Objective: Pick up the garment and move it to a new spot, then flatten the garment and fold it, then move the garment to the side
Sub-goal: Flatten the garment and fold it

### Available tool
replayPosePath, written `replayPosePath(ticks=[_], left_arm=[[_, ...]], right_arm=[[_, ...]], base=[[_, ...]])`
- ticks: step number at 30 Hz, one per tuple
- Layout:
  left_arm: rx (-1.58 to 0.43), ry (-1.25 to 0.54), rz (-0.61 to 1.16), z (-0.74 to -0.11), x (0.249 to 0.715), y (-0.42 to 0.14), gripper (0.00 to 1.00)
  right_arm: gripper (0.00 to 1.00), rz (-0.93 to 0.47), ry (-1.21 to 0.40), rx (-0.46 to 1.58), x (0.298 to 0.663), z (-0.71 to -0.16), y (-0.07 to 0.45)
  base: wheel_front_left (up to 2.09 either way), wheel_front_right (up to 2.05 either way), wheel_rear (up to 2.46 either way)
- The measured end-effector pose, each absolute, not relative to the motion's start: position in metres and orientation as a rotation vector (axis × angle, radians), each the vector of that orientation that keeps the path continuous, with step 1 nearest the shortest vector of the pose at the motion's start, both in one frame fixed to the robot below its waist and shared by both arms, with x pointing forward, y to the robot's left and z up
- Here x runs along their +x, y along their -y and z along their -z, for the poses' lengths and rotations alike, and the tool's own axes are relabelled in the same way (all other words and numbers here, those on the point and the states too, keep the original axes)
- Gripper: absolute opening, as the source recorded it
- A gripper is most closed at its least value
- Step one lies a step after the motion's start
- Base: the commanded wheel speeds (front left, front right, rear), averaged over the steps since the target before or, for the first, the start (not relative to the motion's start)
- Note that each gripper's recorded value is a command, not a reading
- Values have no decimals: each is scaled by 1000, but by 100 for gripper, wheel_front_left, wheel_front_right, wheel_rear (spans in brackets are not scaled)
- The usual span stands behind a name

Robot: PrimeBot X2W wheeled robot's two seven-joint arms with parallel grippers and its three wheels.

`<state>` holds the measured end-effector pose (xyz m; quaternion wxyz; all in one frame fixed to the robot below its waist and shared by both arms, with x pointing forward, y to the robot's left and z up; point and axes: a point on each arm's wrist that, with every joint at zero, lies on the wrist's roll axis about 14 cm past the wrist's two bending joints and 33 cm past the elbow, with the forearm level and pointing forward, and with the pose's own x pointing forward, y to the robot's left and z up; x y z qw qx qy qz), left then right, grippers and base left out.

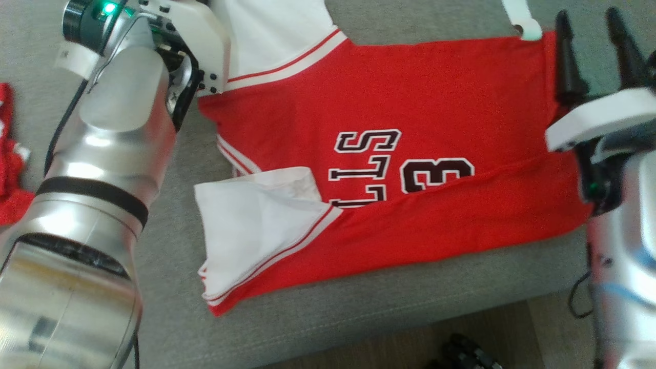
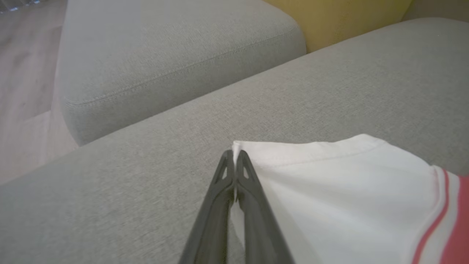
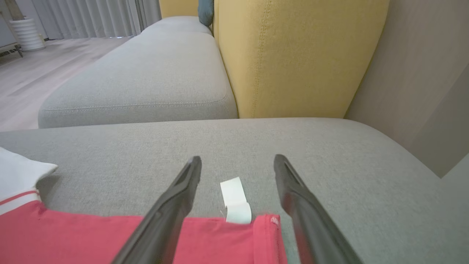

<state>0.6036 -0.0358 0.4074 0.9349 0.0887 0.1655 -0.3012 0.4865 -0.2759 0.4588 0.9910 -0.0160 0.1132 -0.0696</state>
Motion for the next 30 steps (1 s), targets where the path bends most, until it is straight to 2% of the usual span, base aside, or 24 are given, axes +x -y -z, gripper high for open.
replayPosePath(ticks=[5,8,12,16,22,30], left_arm=[[230,-243,633,-427,599,22,0],[252,-227,672,-426,585,22,0],[238,-240,689,-414,562,19,0],[238,-213,688,-420,561,19,0],[225,-196,694,-424,554,24,0],[217,-190,691,-427,551,26,0]], right_arm=[[100,127,-258,-27,508,-462,284],[100,126,-338,-54,515,-448,295],[100,101,-484,-80,514,-412,298],[100,98,-576,-99,514,-394,302],[100,101,-685,-156,504,-376,313],[100,120,-746,-156,496,-369,320]], base=[[0,0,0],[0,0,0],[0,0,0],[0,0,0],[0,0,0],[0,0,0]])
